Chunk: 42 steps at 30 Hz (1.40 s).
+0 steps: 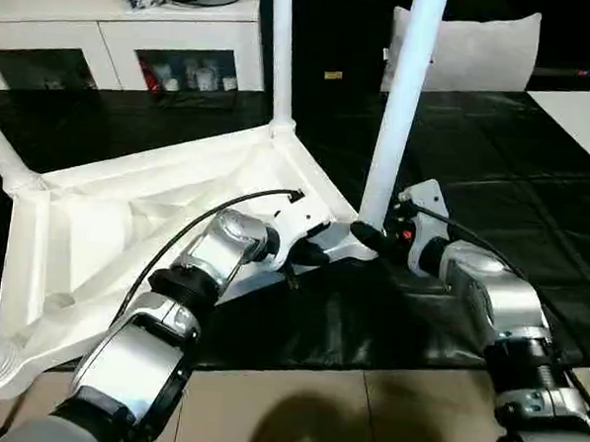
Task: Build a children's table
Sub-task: Rotate leg to tighten
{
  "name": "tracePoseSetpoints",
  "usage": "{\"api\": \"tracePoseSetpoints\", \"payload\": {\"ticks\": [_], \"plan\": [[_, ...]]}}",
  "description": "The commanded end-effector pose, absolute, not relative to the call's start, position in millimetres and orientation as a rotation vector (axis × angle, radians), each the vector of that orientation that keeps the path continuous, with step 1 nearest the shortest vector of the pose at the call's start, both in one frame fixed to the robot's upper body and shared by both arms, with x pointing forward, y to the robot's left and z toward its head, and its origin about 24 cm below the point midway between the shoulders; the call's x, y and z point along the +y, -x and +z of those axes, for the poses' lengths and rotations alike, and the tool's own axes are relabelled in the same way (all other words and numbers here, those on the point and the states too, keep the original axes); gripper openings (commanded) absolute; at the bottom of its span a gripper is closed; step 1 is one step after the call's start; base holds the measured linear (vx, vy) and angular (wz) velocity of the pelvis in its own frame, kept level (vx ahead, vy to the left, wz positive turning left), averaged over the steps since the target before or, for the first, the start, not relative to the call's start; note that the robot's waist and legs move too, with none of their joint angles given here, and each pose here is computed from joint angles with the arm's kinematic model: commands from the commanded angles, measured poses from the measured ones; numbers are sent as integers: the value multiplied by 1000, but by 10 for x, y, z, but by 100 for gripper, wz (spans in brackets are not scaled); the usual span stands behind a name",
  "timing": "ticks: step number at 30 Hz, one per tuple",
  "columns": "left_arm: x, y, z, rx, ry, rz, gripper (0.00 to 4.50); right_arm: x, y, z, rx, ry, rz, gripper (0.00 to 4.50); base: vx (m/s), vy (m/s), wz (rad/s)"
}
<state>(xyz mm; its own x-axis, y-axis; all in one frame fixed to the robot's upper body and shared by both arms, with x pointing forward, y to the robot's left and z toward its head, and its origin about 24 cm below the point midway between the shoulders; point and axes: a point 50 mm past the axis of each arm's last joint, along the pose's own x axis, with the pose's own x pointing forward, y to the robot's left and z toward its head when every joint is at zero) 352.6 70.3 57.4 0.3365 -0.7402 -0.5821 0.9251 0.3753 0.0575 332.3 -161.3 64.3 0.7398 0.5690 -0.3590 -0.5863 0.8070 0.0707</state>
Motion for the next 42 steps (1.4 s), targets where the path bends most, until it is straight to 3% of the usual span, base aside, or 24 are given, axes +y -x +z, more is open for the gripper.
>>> {"api": "tracePoseSetpoints", "payload": {"ticks": [1,8,12,17,18,20,26,33,38,42], "plan": [[742,-3551,648,478,-469,-1150,0,-1582,-3282,626,373,39,678,341,0,0,0],[920,-3564,766,356,-598,-1275,0,-1855,-3080,680,385,49,708,384,0,0,0],[993,-3618,806,326,-691,-1237,0,-1956,-3007,691,364,53,691,426,0,0,0],[1062,-3676,882,249,-738,-1199,0,-2021,-2854,723,326,51,669,444,0,0,0],[1061,-3675,892,244,-722,-1203,0,-2020,-2842,725,325,46,662,444,0,0,0],[1030,-3649,924,209,-618,-1238,54,-1979,-2807,755,297,32,665,450,0,0,0],[986,-3608,931,152,-408,-1224,101,-1825,-2743,770,322,3,656,450,0,0,0],[1069,-3547,933,87,-130,-1019,151,-1736,-2709,799,269,-23,620,450,0,0,0],[1131,-3381,832,90,-197,-974,196,-1715,-2703,803,238,5,624,450,0,0,0],[1170,-3318,897,63,-77,-792,226,-1677,-2688,790,248,-6,596,450,0,0,0]]}}
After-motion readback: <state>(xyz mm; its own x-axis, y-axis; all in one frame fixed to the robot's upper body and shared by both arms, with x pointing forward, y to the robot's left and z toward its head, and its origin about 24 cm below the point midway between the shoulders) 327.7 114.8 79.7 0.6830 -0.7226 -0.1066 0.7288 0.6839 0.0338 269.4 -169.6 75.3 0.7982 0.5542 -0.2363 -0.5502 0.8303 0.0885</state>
